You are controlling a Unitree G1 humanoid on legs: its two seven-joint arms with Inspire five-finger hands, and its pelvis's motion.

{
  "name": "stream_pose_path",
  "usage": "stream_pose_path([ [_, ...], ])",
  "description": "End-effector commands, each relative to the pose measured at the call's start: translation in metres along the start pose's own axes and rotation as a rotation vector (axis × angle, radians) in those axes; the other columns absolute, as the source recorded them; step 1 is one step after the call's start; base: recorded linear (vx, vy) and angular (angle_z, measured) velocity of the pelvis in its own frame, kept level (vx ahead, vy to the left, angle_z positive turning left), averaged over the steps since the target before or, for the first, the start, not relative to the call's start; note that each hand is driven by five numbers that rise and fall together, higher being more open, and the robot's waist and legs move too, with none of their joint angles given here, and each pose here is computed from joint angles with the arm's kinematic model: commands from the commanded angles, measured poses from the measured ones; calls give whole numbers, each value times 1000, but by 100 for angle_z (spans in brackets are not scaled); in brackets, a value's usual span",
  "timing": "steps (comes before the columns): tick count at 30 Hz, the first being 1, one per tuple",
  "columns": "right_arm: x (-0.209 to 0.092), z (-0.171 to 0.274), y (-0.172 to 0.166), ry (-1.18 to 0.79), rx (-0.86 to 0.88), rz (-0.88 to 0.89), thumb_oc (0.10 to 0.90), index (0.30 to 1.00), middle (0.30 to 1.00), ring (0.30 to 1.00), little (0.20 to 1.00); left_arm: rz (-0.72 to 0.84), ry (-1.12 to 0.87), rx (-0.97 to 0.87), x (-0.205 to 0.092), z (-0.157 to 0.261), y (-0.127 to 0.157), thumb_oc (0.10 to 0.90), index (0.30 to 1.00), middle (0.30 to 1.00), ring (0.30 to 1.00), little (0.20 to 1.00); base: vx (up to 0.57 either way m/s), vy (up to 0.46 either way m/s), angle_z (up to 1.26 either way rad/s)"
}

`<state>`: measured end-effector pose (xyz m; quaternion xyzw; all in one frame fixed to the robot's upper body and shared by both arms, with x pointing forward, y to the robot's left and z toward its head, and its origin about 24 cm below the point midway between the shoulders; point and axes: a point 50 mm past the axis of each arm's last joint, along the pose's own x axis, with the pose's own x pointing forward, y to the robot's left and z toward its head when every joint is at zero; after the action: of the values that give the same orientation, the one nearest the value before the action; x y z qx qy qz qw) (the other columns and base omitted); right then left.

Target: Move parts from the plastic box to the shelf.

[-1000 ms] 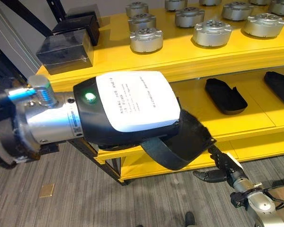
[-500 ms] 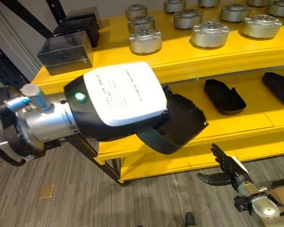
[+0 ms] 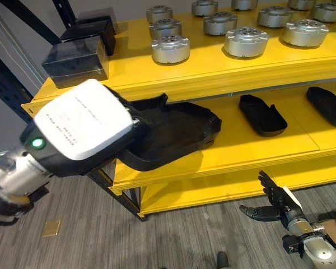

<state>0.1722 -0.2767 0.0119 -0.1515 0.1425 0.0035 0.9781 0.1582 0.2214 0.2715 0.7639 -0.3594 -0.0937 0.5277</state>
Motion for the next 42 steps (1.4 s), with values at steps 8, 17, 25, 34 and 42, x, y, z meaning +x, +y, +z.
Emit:
stream_pose_path([
  [8, 6, 63, -10, -332, -12, -62, 900, 1000, 1000, 1000, 1000, 196, 349, 14, -27, -37, -15, 400, 300, 300, 300, 300, 1, -1, -1],
  [17, 5, 65, -11, -338, -9, -76, 900, 1000, 1000, 1000, 1000, 237, 382, -58, -27, -33, -30, 400, 300, 300, 300, 300, -1, -3, -1],
  [25, 5, 63, -10, -333, -8, -81, 900, 1000, 1000, 1000, 1000, 252, 422, -117, -30, -29, -44, 400, 300, 300, 300, 300, 0, 0, 0],
  [34, 5, 63, -10, -332, -6, -91, 900, 1000, 1000, 1000, 1000, 259, 533, -161, -41, -29, -64, 400, 300, 300, 300, 300, 0, 0, 0],
  [42, 8, 64, -7, -334, -17, -84, 900, 1000, 1000, 1000, 1000, 266, 563, -173, -32, -31, -82, 400, 300, 300, 300, 300, 0, 0, 0],
])
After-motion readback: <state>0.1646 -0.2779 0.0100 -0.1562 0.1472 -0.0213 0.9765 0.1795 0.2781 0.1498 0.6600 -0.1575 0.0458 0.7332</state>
